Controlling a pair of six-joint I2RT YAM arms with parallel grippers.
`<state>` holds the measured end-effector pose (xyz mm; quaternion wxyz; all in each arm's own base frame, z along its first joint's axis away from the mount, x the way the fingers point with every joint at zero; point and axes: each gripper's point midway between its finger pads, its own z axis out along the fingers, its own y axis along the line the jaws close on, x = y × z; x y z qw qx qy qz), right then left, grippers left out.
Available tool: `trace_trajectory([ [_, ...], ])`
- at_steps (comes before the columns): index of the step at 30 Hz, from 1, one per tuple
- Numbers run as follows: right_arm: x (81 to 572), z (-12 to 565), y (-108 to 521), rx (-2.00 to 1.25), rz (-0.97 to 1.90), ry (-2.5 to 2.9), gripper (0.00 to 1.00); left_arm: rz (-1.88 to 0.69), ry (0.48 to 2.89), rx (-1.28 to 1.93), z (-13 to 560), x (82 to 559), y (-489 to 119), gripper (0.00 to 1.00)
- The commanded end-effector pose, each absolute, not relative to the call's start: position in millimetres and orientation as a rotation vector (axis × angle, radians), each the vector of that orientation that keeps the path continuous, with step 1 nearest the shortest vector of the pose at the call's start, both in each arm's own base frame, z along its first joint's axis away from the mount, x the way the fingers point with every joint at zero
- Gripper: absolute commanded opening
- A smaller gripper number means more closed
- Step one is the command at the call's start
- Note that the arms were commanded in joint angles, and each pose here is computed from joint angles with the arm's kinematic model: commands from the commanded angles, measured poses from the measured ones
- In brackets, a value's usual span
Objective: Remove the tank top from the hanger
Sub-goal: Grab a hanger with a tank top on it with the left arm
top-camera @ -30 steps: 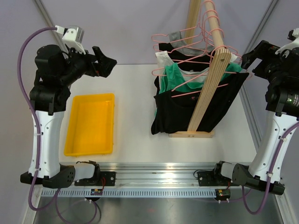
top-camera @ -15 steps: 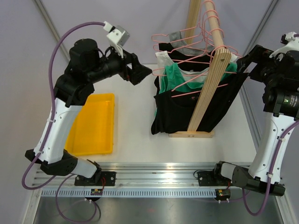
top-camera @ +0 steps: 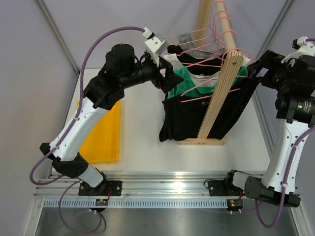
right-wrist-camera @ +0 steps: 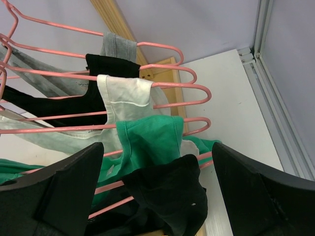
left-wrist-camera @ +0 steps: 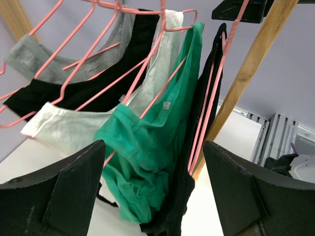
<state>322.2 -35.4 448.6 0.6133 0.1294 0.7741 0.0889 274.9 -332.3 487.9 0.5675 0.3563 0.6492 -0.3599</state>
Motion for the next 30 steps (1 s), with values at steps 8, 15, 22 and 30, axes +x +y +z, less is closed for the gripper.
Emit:
trace_trajectory([
  [8,311.8,471.9,-28.5,0.247,0.201,1.706,1.0,-0.886,1.482,0.879,474.7,276.5,-377.3,0.8],
  [15,309.0,471.9,-28.1,0.244,0.197,1.703,0.99,-0.909,1.509,0.92,454.0,274.3,-398.2,0.79],
  [22,307.3,466.7,-29.9,0.253,0.185,1.709,1.0,-0.914,1.532,0.966,438.2,267.3,-413.1,0.78],
  [30,306.1,466.2,-31.2,0.255,0.173,1.707,1.0,-0.911,1.534,0.969,438.0,268.3,-418.2,0.36],
])
